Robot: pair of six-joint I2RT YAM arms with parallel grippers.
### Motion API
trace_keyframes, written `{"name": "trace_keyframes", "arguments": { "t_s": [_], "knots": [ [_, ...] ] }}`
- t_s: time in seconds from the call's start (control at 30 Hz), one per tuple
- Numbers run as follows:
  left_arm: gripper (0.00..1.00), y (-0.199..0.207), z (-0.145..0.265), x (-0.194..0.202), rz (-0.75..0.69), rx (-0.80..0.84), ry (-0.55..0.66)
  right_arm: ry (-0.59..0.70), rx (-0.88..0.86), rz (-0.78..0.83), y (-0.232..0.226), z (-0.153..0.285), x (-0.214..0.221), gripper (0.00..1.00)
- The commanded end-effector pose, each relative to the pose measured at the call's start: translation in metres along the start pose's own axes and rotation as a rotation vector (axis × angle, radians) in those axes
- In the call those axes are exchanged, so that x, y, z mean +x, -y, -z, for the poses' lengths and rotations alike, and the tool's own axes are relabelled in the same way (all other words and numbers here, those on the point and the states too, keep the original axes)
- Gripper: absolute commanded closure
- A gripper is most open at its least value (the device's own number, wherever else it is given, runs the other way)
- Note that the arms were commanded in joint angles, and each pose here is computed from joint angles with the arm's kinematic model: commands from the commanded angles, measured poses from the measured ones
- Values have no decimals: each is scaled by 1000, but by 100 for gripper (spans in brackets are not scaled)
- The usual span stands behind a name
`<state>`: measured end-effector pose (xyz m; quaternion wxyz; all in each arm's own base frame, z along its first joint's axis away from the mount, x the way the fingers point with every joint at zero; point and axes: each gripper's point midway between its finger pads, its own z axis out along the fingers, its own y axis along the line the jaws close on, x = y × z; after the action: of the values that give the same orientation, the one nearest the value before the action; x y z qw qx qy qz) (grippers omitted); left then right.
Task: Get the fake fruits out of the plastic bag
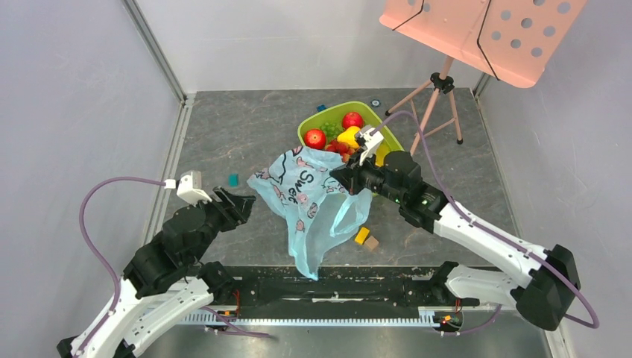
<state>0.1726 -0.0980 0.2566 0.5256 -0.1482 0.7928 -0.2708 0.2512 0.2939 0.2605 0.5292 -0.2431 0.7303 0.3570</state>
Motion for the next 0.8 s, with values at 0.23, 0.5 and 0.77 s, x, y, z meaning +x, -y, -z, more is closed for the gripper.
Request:
{"name": "trace_keyframes", "arguments": {
  "t_s": [0.23,0.5,0.77],
  "knots": [
    [30,-6,-1,-8,-26,-51,25,65,-142,-120,-39,-54,-11,100],
    [30,-10,-8,5,-43,-70,-17,-11,105,34,14,-57,19,24],
    [26,-5,-14,8,-75,-31,-10,112,218,169,29,5,-20,3]
  ]
}}
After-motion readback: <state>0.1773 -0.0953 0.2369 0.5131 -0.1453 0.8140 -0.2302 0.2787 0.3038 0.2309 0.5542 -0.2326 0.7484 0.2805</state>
